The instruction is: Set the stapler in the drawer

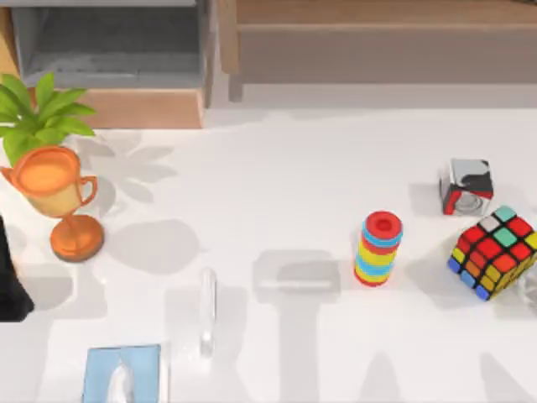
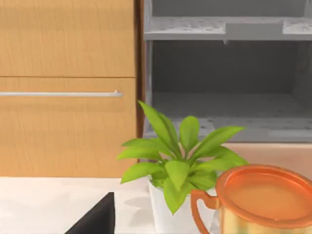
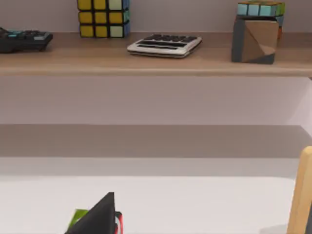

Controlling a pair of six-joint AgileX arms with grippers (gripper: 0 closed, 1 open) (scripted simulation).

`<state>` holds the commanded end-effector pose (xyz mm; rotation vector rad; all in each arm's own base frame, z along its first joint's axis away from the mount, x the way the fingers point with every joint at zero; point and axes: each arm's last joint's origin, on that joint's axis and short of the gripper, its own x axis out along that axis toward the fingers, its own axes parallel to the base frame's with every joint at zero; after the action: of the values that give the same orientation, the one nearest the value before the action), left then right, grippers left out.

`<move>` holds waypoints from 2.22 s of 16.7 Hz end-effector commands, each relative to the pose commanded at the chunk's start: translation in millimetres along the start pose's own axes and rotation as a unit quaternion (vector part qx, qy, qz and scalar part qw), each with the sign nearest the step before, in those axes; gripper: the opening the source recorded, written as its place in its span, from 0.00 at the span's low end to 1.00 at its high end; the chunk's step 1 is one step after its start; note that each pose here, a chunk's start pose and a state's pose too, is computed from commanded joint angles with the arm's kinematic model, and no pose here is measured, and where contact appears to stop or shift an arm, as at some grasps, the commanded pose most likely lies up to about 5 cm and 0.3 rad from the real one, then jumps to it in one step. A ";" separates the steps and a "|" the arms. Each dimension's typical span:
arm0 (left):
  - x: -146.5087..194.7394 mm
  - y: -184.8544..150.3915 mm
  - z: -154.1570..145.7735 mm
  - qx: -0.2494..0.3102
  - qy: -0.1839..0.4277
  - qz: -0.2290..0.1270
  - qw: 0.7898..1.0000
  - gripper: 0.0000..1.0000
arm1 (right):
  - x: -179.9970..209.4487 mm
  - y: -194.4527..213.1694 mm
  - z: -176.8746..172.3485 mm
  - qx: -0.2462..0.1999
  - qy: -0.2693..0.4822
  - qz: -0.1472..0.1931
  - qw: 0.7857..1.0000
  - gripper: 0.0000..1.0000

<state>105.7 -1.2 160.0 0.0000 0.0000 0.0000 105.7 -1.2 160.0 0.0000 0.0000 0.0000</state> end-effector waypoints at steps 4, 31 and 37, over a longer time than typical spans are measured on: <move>1.0 0.5 3.9 0.010 0.000 0.000 1.000 1.00 | 0.0 0.0 0.0 0.000 0.000 0.000 1.000 1.00; 292.8 159.3 -35.2 0.676 -0.006 -0.007 0.737 1.00 | 0.0 0.0 0.0 0.000 0.000 0.000 1.000 1.00; 301.9 172.2 -64.9 0.707 -0.007 -0.007 0.707 1.00 | 0.0 0.0 0.0 0.000 0.000 0.000 1.000 1.00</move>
<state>407.6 171.0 95.1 1.5711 -0.0157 -0.0157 105.7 -1.2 160.0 0.0000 0.0000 0.0000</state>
